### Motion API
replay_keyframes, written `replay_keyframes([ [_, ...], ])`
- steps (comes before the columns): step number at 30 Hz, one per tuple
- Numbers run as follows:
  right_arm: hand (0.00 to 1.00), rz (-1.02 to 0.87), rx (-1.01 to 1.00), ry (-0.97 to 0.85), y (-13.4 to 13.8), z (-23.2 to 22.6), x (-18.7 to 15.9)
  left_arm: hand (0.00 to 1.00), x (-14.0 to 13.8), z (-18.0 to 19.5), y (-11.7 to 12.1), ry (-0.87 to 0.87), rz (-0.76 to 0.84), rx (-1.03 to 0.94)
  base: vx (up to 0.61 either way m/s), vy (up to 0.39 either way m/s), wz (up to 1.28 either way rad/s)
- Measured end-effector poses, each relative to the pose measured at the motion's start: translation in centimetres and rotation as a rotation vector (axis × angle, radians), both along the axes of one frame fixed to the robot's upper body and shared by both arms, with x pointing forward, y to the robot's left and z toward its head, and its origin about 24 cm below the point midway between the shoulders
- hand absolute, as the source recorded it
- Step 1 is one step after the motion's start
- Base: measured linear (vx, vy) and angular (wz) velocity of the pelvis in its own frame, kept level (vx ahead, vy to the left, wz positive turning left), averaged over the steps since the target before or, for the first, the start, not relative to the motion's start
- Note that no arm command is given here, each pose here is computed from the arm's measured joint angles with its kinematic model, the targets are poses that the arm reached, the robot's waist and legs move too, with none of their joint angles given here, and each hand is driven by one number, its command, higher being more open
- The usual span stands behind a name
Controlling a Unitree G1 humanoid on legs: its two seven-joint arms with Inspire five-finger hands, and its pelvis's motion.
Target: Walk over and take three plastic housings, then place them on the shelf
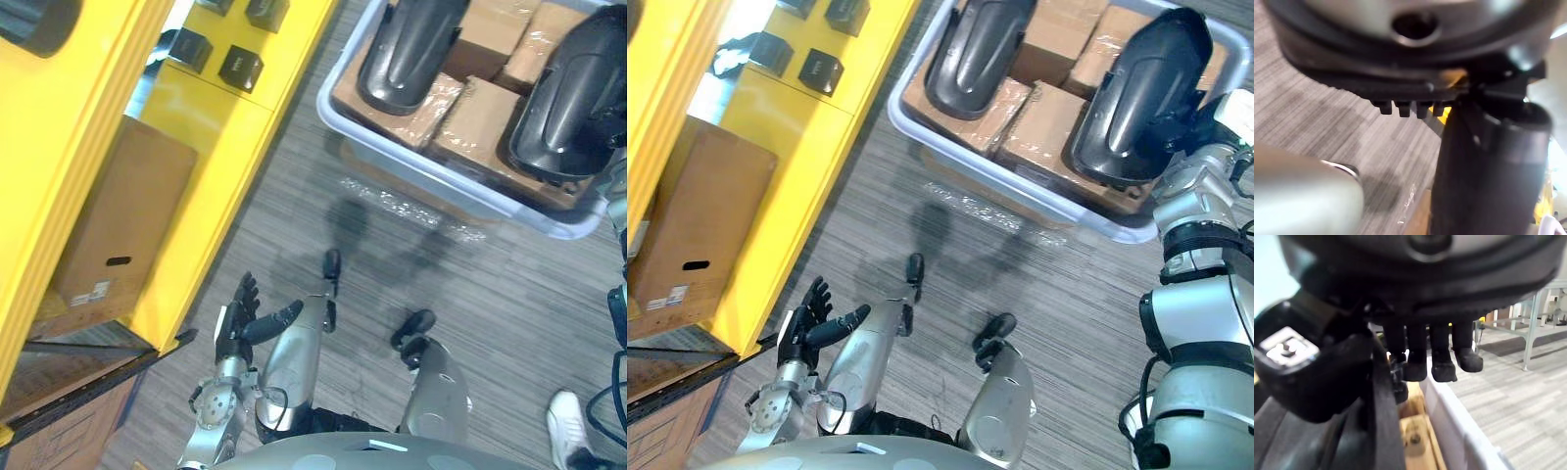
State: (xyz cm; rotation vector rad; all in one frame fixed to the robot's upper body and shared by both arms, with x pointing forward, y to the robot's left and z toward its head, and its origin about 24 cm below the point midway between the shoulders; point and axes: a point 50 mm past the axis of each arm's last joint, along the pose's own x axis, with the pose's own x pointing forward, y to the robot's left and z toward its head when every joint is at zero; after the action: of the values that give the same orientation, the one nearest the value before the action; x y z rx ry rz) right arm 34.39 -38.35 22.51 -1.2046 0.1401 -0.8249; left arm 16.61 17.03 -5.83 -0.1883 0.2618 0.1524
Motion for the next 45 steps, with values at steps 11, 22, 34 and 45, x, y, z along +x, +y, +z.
replay_keyframes([
  [11, 0.00, 0.297, -0.179, -0.214, 6.0, -0.1, 0.8, 1.00, 4.3, 7.9, 1.1, -0.379, -0.005, 0.073, 0.06, -0.050, -0.12],
  [22, 0.00, 0.581, -0.279, -0.158, 12.7, -5.3, 0.8, 1.00, 10.0, 11.6, -2.6, -0.342, -0.429, -0.230, 0.05, -0.009, -0.12],
  [34, 0.00, 0.861, -0.280, -0.242, 19.2, -6.4, 0.0, 1.00, 12.1, 10.7, -5.6, -0.147, -0.527, -0.502, 0.01, 0.002, -0.14],
  [45, 0.00, 1.043, -0.238, 0.002, 22.7, -12.4, -1.8, 1.00, 12.0, 9.0, -6.6, -0.046, -0.469, -0.596, -0.03, 0.013, 0.00],
])
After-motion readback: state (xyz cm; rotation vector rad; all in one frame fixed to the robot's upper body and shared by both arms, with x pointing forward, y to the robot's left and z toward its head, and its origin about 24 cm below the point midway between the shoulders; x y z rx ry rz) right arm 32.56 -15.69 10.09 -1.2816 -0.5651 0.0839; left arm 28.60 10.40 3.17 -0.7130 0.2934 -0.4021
